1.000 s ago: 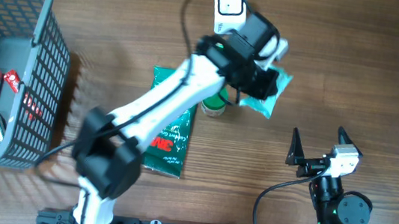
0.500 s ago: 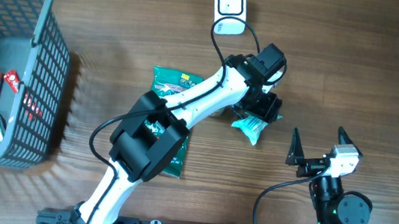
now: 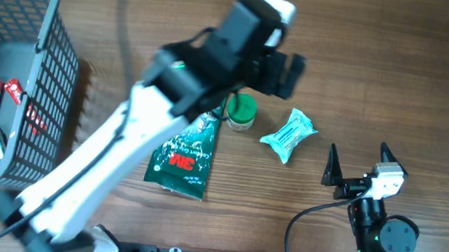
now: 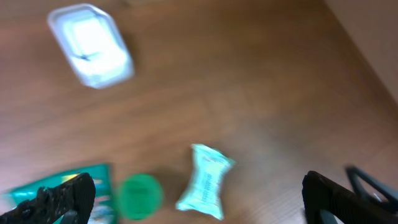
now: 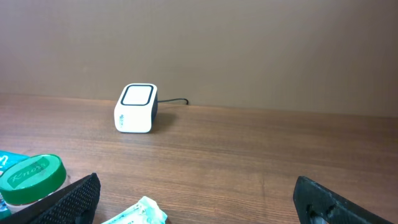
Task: Scan the item barcode
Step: 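Carry the tissue pack and drop it right of the jar, then reach the left gripper into the basket and grasp the red Nestlé stick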
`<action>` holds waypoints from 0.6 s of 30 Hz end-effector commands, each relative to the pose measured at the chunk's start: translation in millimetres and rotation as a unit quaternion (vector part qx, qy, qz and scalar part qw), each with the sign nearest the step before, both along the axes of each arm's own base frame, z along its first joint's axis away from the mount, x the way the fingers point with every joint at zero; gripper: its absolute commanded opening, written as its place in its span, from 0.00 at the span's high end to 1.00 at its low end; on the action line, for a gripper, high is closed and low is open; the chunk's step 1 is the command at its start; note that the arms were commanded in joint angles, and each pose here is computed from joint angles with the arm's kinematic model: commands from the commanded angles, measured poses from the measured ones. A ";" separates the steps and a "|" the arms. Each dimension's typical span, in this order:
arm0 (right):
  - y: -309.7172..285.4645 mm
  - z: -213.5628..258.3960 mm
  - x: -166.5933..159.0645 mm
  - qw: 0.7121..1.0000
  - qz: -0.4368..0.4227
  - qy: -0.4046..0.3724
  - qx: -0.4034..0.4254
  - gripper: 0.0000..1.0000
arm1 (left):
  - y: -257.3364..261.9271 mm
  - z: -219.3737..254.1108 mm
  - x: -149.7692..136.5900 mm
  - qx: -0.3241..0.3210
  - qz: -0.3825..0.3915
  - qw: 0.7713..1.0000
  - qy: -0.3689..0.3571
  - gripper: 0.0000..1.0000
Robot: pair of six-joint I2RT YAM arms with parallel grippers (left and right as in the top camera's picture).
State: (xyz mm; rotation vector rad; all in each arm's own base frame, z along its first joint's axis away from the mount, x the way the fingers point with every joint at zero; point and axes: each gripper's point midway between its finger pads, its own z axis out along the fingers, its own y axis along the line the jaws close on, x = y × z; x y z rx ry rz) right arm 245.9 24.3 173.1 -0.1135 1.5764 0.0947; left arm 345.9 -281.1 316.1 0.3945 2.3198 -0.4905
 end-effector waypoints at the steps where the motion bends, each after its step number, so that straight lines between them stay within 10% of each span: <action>1: -2.8 1.9 0.1 1.000 -0.007 -0.004 0.006 0.00 | 114.6 48.1 21.4 0.094 0.197 0.970 -0.106 0.00; 8: -2.7 2.0 0.0 1.000 -0.007 -0.004 0.007 0.00 | 338.4 96.3 12.8 0.030 0.525 0.841 -0.131 0.00; 18: -2.8 1.9 0.1 1.000 -0.007 -0.004 0.007 0.00 | 512.1 -15.6 -18.1 -0.052 0.663 0.743 0.076 0.00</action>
